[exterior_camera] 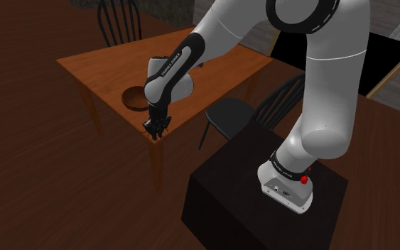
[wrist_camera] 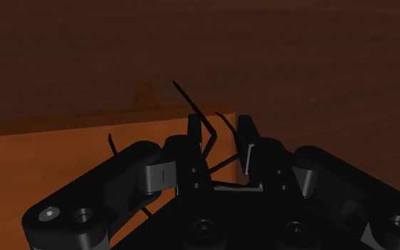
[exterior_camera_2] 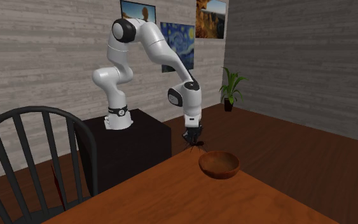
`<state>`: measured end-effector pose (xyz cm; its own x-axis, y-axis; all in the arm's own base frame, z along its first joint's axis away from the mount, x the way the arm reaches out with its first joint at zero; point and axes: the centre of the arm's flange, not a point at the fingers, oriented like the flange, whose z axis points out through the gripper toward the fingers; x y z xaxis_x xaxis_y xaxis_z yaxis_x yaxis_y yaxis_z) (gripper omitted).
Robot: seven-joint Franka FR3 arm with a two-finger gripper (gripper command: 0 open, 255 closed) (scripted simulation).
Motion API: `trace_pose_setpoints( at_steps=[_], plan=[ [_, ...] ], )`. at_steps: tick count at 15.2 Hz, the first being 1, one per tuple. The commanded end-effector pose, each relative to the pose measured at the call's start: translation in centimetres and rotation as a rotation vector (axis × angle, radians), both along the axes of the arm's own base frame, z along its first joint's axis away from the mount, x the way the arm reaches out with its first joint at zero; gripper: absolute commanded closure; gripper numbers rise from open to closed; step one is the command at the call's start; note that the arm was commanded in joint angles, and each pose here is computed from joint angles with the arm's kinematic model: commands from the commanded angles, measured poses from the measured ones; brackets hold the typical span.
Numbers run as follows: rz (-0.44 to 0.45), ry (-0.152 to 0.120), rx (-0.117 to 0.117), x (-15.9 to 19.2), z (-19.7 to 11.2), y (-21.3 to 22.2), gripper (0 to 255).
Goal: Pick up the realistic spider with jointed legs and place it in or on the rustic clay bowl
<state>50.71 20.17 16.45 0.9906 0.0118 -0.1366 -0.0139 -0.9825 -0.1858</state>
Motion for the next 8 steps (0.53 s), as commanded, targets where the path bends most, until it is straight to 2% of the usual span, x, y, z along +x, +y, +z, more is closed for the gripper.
trace_pose_setpoints(
  at_steps=[1, 8],
  plan=[
    [-0.001, 0.001, -0.001, 0.0, 0.7, -0.1, 255],
    [-0.001, 0.001, -0.001, 0.0, 4.4, -0.1, 255]
  ],
)
